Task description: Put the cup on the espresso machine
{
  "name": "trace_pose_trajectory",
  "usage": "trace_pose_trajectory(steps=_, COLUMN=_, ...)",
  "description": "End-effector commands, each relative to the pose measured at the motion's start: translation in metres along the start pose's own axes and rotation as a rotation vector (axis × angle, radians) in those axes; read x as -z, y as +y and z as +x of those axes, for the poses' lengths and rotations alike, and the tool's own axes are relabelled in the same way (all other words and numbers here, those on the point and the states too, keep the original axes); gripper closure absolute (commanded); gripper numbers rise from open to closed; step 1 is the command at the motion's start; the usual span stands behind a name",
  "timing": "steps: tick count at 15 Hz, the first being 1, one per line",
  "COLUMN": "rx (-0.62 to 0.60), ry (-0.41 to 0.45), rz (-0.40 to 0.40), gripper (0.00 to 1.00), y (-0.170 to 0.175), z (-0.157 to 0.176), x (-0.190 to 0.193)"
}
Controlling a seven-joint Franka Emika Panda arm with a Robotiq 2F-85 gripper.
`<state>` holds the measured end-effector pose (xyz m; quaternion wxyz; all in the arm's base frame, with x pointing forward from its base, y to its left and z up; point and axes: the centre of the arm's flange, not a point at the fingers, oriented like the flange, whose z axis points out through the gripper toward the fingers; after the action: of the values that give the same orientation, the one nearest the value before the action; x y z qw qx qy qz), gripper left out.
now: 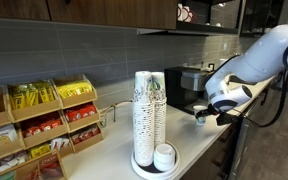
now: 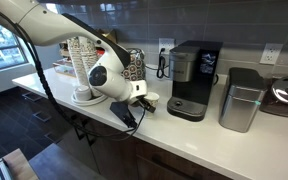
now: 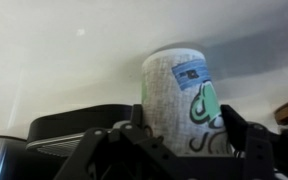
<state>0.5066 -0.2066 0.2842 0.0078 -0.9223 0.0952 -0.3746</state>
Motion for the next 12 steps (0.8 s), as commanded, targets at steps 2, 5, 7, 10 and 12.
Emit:
trace_pose_trajectory(steps=2, rx=0.013, ry=0.088, rz=-0.031, gripper=0.60, y=0.015, z=-0.005, x=-0.012)
trace_pose_trajectory(steps=5, rx=0.021, ry=0.152, rz=-0.058, gripper=0.77, y=0.022, z=0.004, x=-0.001)
trace_pose_trajectory(steps=7, rx=0.026, ry=0.187, rz=-0.064, gripper=0.88, y=0.025, z=0.009, x=0.005)
trace_pose_trajectory(steps=10, rx=0.026, ry=0.222, rz=-0.077, gripper=0.94, y=0.028, z=0.014, x=0.005)
trace_pose_trajectory(steps=12, rx=0.019, ry=0.238, rz=-0.082, gripper=0.72, y=0.029, z=0.016, x=-0.002)
